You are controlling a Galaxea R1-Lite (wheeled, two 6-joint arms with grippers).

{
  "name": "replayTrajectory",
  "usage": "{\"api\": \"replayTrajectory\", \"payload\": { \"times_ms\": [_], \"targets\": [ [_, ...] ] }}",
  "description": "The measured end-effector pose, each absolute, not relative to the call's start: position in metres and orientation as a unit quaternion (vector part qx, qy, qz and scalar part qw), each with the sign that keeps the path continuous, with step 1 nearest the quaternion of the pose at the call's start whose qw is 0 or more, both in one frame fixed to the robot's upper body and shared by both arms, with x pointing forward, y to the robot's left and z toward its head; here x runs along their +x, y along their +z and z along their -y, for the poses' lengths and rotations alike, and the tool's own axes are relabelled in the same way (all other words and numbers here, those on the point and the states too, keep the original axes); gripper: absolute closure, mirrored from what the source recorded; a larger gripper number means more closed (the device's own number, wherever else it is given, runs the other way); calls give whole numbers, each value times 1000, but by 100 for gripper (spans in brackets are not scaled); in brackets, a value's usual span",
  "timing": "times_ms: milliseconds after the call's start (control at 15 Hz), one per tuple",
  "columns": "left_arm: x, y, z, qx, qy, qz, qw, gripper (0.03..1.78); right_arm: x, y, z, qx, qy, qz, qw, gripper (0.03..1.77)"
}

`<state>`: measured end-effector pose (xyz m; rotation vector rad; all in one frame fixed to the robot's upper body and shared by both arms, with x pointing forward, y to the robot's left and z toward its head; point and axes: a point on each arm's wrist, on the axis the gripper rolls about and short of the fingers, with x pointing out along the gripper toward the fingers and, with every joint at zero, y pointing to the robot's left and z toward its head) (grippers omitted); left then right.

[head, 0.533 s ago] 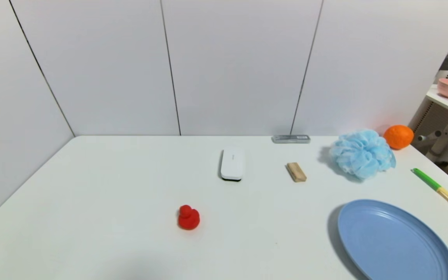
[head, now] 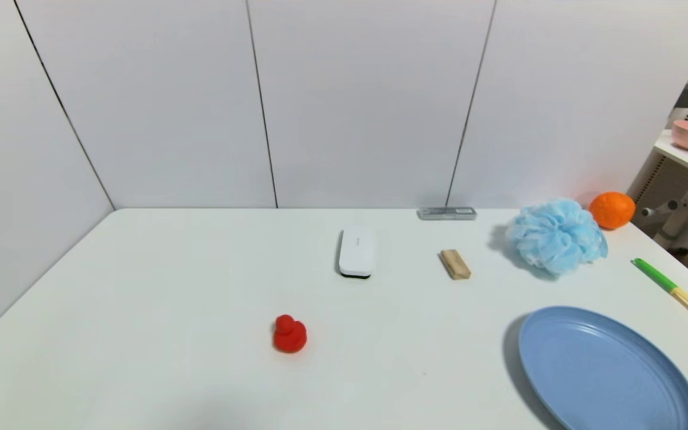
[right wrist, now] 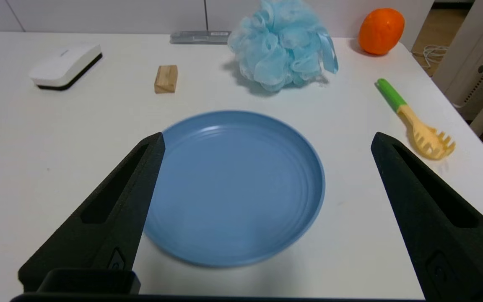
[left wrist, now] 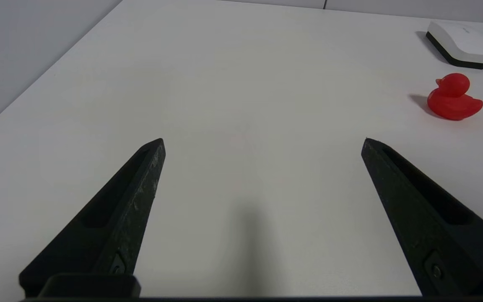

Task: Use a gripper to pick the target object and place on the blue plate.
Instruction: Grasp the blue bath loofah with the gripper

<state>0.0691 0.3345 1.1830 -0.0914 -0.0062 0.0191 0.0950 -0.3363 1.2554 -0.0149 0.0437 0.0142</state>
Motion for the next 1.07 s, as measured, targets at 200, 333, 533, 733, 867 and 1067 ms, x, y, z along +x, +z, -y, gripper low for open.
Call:
{"api": "replayTrajectory", "payload": {
  "times_ms": [200,333,533,733,867,1067],
  "targets": [
    [69,1183,-334,-46,9,3,999,12,134,1331,336,-7,9,-43,999,10],
    [69,1183,-335,-46,10,3,999,12,173,1374,335,-5,9,-78,997,10],
    [69,1183,-335,-46,10,3,999,12,237,1412,335,6,7,-151,988,10],
    [69,1183,-334,-46,9,3,999,12,302,1429,335,33,-1,-227,973,10],
    [69,1183,-335,-45,10,3,999,12,341,1429,335,52,-10,-267,962,10],
    [69,1183,-335,-46,10,3,999,12,391,1410,336,84,-41,-325,941,10]
  ]
}}
